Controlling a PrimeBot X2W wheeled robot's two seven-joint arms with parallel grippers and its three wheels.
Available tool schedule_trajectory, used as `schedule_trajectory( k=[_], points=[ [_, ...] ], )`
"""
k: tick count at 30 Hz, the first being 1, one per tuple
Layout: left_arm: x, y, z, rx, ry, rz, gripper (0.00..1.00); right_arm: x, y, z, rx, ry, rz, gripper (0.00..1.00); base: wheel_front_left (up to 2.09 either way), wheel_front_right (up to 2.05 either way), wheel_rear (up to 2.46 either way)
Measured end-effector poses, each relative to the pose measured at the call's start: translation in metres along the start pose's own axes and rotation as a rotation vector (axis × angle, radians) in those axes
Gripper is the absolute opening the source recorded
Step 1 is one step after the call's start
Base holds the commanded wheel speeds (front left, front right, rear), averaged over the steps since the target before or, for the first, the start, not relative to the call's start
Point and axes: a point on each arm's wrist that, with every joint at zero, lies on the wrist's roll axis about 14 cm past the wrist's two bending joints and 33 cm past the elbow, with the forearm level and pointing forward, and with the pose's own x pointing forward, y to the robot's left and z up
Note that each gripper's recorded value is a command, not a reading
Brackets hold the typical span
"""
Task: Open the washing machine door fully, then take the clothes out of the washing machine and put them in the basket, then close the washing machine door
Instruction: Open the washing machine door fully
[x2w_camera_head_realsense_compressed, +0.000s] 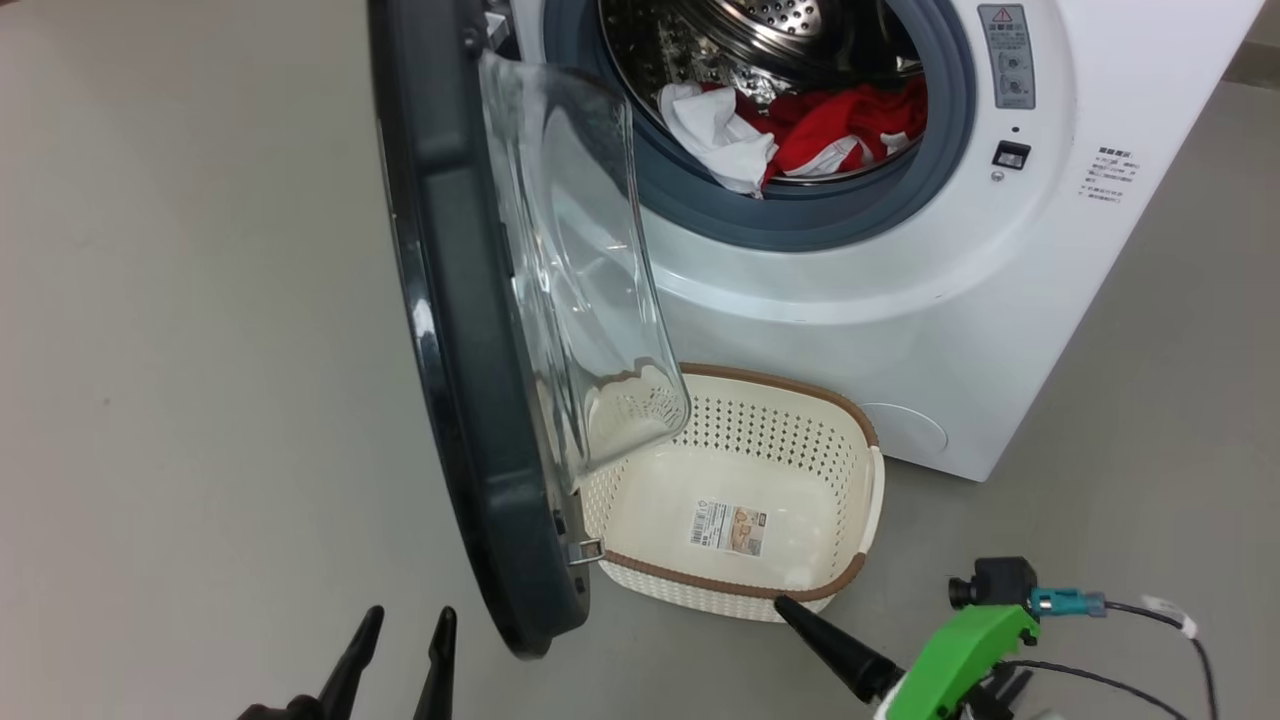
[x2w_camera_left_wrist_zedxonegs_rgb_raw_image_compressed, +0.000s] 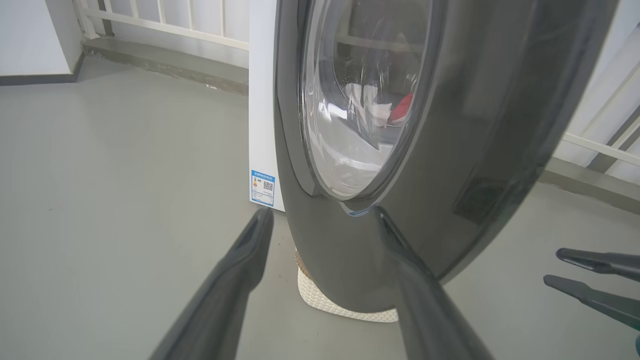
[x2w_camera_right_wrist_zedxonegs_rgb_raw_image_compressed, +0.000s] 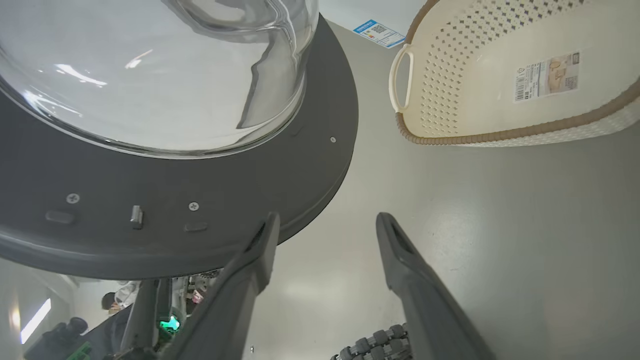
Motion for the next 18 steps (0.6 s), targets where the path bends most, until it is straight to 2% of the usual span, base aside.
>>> schedule_trajectory(
  k=[8,12,17,18],
  points=[
    [0.003,-0.003,-0.002,0.002,0.008,-0.009,1.0,-0.018,-0.041,0.021,-0.266,-0.162,-0.138,1.0,0.0,0.0,0.0],
    [0.003,-0.003,-0.002,0.001,0.008,-0.011,1.0,-0.025,-0.049,0.033,-0.408,-0.247,-0.162,1.0,0.0,0.0,0.0],
    [0.003,-0.003,-0.001,-0.001,0.002,-0.013,1.0,-0.031,-0.057,0.041,-0.553,-0.267,-0.193,1.0,0.0,0.0,0.0],
    [0.003,-0.003,-0.001,0.0,0.002,-0.014,1.0,-0.034,-0.053,0.054,-0.587,-0.307,-0.195,1.0,0.0,0.0,0.0]
  ],
)
